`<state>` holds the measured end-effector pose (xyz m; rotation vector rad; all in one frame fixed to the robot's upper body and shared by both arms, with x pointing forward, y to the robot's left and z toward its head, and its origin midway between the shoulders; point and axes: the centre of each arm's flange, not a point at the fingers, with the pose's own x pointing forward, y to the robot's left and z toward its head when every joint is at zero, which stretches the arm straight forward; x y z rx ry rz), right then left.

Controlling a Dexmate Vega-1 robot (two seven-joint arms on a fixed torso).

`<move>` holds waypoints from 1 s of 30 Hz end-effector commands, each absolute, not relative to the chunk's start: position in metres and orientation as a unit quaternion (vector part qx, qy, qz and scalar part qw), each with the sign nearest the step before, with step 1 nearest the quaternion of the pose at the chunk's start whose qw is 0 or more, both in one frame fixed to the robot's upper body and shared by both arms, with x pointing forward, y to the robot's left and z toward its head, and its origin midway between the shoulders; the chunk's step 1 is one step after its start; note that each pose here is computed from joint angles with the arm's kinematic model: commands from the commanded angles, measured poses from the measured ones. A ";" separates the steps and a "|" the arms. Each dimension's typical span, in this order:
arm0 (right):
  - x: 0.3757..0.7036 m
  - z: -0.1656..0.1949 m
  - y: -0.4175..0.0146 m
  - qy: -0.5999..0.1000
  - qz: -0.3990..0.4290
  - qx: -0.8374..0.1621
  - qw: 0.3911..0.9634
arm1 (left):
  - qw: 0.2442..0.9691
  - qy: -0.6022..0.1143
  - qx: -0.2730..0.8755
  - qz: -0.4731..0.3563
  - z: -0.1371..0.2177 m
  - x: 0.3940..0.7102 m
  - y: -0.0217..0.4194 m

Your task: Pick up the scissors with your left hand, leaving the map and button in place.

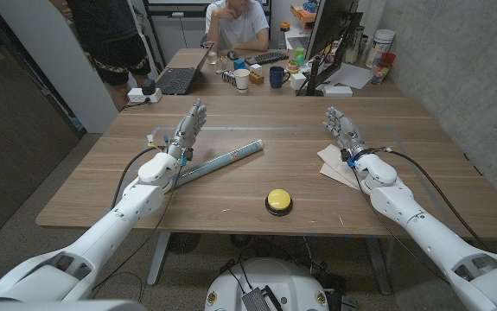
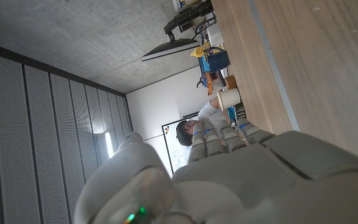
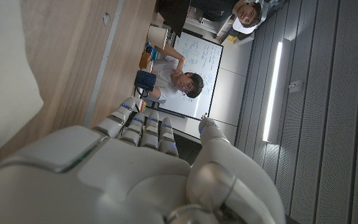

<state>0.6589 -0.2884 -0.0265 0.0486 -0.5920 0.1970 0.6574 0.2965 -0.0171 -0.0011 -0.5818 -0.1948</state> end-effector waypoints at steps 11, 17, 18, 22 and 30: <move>0.659 -0.026 -0.285 -0.294 0.099 0.026 0.950 | 0.956 -0.274 0.092 -0.053 -0.013 0.631 0.327; 0.659 -0.026 -0.283 -0.294 0.099 0.027 0.950 | 0.956 -0.268 0.115 -0.040 -0.012 0.625 0.334; 0.659 -0.026 -0.283 -0.294 0.100 0.026 0.950 | 0.955 -0.267 0.124 -0.034 -0.011 0.623 0.335; 0.658 -0.024 -0.282 -0.297 0.100 0.024 0.949 | 0.955 -0.261 0.137 -0.020 -0.010 0.618 0.343; 0.658 -0.022 -0.282 -0.300 0.100 0.026 0.948 | 0.951 -0.255 0.176 0.005 -0.004 0.608 0.350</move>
